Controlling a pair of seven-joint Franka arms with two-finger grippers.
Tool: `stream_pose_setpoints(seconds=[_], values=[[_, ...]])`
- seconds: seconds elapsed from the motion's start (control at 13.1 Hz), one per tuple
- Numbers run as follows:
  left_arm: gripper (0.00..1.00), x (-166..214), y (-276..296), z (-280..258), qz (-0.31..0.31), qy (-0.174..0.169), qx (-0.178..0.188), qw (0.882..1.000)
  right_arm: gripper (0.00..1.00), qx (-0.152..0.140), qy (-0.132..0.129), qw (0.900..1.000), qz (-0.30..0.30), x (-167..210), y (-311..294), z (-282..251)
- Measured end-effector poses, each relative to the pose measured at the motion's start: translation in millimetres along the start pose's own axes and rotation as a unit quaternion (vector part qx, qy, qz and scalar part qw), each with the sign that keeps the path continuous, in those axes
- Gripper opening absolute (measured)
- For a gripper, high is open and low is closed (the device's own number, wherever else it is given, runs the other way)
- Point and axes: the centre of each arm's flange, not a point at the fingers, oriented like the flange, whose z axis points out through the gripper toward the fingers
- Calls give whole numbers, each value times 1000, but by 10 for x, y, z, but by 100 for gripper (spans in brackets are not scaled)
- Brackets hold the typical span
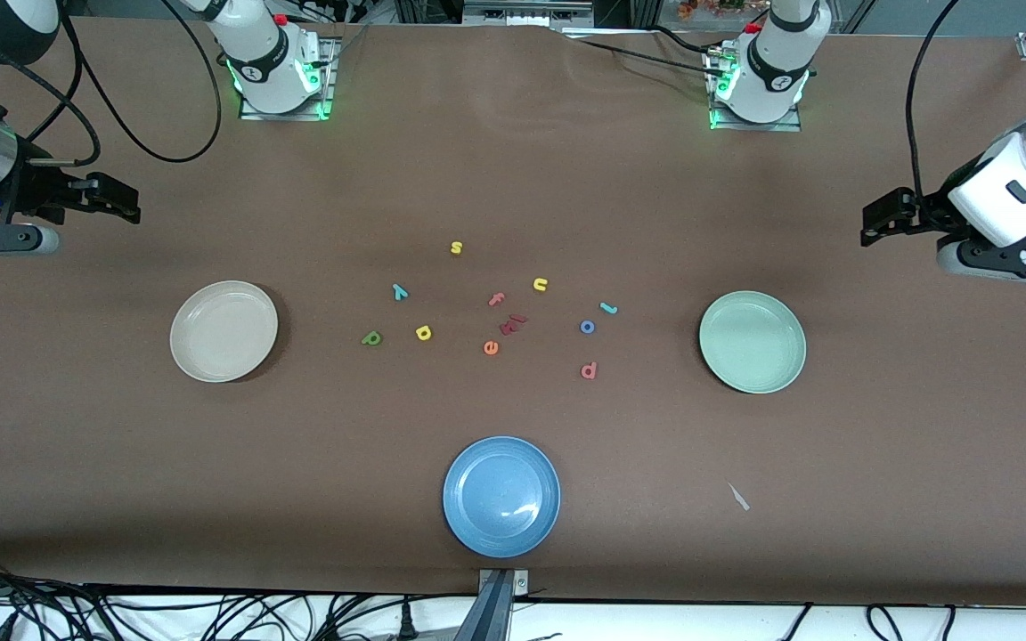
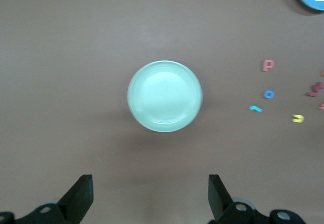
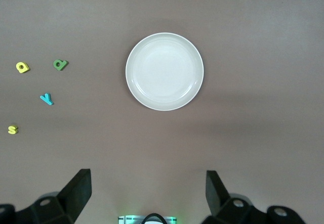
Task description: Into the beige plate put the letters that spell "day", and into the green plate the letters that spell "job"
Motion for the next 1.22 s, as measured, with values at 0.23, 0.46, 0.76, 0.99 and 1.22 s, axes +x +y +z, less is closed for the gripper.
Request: stream_pose_setpoints(seconds=[0.23, 0.46, 0.76, 0.99, 1.22], values=[[100, 132, 163, 259, 13, -22, -14, 1000, 100, 0, 0, 1000, 0, 0, 1, 2], [100, 351, 722, 783, 57, -53, -11, 997, 100, 0, -1, 1000, 0, 0, 2, 7], [100, 850, 1589, 2118, 81, -49, -9, 995, 100, 0, -2, 1000, 0, 1, 3, 16], [100, 884, 2318, 2970, 31, -42, -4, 999, 100, 0, -2, 1000, 0, 1, 2, 18], [100, 744, 2902, 3438, -10, -21, 20, 1000, 100, 0, -2, 1000, 0, 1, 3, 18]])
